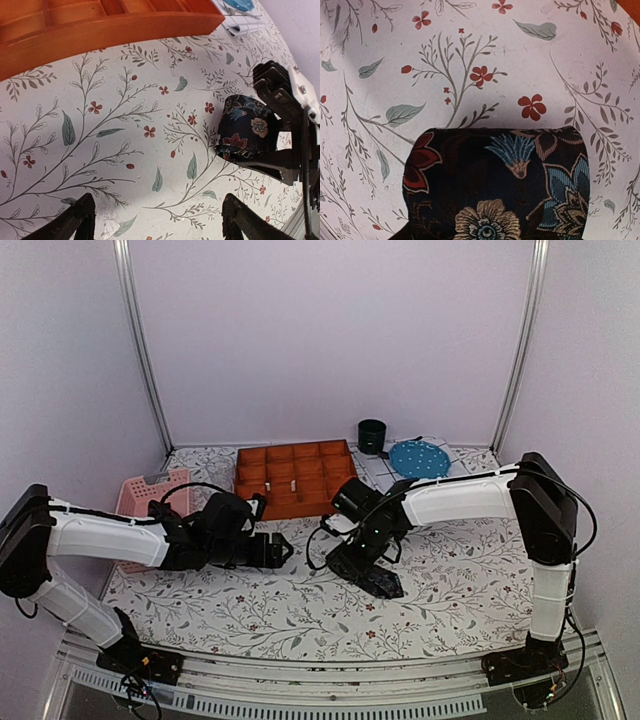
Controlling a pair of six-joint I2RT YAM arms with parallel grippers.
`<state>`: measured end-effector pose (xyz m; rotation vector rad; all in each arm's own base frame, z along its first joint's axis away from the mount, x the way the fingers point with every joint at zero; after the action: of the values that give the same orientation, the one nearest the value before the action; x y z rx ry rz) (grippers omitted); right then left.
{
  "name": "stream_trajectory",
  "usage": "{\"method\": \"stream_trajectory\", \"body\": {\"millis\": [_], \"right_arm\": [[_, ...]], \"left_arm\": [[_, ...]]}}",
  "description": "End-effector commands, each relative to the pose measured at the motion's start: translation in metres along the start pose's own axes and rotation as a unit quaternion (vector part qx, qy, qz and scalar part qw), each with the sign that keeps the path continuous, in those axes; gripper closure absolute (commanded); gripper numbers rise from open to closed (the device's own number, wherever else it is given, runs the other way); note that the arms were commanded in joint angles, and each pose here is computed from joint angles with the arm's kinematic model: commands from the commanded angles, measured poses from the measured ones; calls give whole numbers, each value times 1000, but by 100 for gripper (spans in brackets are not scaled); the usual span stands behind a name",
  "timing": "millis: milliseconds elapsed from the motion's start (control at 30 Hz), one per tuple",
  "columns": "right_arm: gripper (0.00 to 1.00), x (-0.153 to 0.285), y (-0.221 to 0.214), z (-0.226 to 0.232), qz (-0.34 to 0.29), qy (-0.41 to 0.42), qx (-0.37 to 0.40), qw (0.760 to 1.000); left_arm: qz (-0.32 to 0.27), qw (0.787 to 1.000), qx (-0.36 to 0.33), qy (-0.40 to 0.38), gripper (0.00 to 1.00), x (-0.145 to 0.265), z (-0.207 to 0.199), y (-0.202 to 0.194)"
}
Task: Roll the ties
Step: Roll the tie at the center of the board.
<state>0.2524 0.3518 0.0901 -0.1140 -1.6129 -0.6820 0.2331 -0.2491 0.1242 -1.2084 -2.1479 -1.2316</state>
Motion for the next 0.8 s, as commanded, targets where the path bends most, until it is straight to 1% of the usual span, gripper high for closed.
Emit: {"method": "stream_trajectory", "body": {"millis": [0, 33, 100, 167, 200, 267, 333, 400, 500, 633, 767], "right_arm": [[50, -18, -7, 5, 19, 13, 9, 1000], [54, -17, -7, 5, 18, 14, 9, 1000], [57, -17, -7, 5, 17, 15, 9, 1000], [56, -16, -7, 5, 18, 15, 9, 1000], [50, -15, -7, 5, 17, 14, 9, 1000], [33, -10, -4, 5, 11, 12, 5, 1000], [18, 4, 3, 5, -11, 13, -3, 1000], [9, 23, 13, 6, -40, 18, -11, 999], [0, 57, 29, 6, -87, 23, -21, 996], [0, 103, 43, 2, -144, 28, -38, 988], [1, 149, 46, -3, -202, 25, -59, 977]], "left_arm": [[0, 1000, 7, 2, 15, -3, 5, 1], [1, 1000, 7, 2, 15, -4, 4, 1], [3, 1000, 7, 2, 15, -4, 5, 0], [4, 1000, 7, 0, 15, -5, 4, 0], [5, 1000, 7, -1, 15, -5, 4, 0], [4, 1000, 7, -1, 15, -5, 4, 0], [5, 1000, 7, -2, 15, -5, 4, -1], [4, 1000, 6, -3, 15, -5, 3, 0], [3, 1000, 5, -9, 15, -4, 1, 2], [3, 1000, 6, -21, 15, -2, -5, 5], [-2, 999, 11, -38, 14, 1, -10, 12]]}}
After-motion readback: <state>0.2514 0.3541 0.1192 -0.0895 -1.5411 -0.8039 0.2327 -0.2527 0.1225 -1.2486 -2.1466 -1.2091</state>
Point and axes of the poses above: each gripper's point midway between its finger pads, its own x axis back along the fingers, its own z axis along the line the jaws close on, y = z × x, the point moved 6 cm from there along x, back along the fingers, and after that the axes turned 15 degrees about x, right-handed, at the moved point
